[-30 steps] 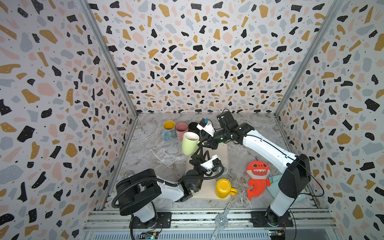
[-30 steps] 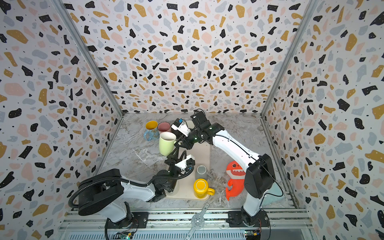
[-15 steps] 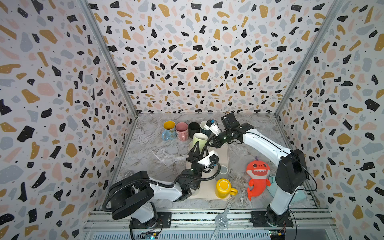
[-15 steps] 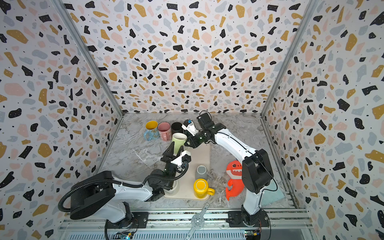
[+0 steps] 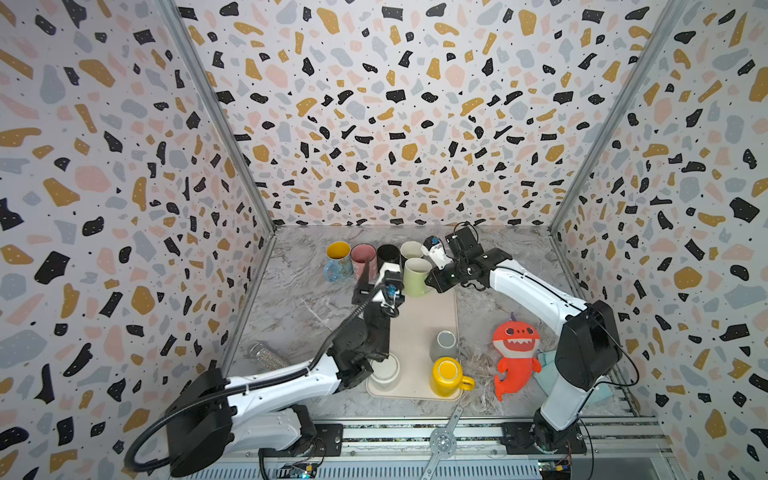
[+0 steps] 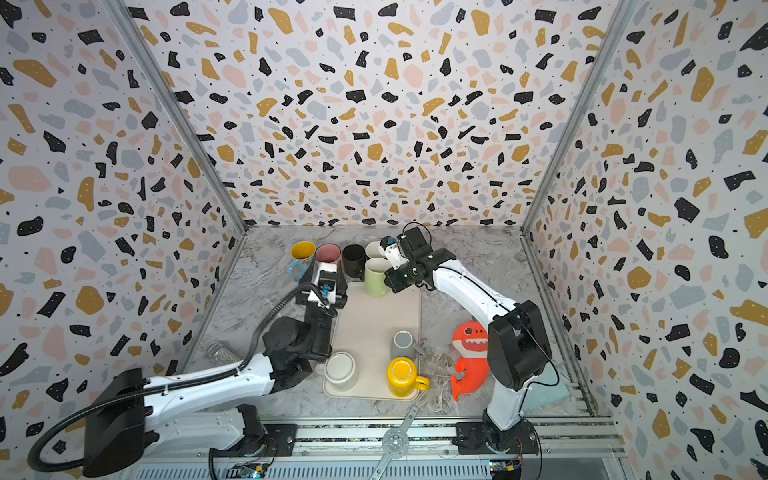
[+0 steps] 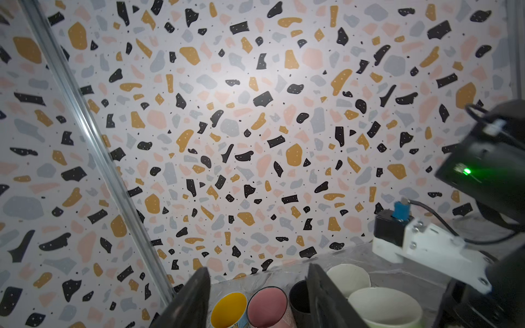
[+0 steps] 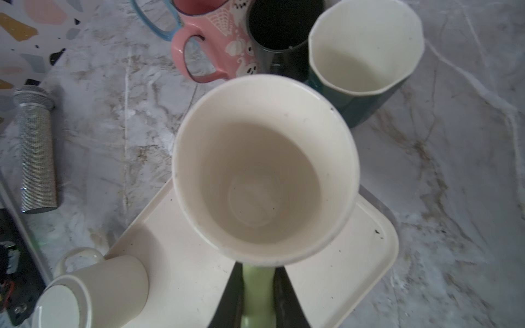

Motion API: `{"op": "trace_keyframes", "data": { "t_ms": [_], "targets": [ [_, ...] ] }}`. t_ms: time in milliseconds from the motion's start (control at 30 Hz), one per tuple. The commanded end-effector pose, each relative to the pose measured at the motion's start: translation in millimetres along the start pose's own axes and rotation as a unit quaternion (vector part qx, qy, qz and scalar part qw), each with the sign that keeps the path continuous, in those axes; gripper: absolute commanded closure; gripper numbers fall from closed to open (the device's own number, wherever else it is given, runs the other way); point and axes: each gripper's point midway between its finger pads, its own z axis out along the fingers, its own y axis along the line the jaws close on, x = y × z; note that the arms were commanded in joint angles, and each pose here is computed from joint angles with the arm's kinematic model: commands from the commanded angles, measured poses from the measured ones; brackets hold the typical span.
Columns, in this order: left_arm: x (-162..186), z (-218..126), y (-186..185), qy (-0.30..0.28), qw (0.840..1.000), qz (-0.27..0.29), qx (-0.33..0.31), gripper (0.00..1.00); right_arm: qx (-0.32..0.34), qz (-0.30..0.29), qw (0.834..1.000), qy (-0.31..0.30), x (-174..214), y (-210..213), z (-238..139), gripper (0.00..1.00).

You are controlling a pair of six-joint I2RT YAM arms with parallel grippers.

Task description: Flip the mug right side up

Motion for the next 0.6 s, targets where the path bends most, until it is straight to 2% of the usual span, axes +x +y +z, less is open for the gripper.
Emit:
{"op": "trace_keyframes", "data": {
  "t_ms": [0, 133, 300, 567],
  "targets": [
    [13, 8, 12, 0.043, 0.996, -0.073, 0.004, 0.43, 0.062, 0.005, 0.994, -0.092, -39, -15, -42, 1.00],
    [11, 14, 29, 0.045, 0.992, -0.120, 0.004, 0.41, 0.107, 0.017, 0.989, -0.102, -39, -32, -46, 1.00],
    [20, 32, 39, 0.074, 0.981, -0.181, 0.022, 0.41, 0.153, 0.034, 0.981, -0.113, -42, -52, -48, 1.00],
    [43, 55, 40, 0.130, 0.964, -0.224, 0.053, 0.41, 0.174, 0.053, 0.975, -0.129, -50, -74, -35, 1.00]
  ]
}}
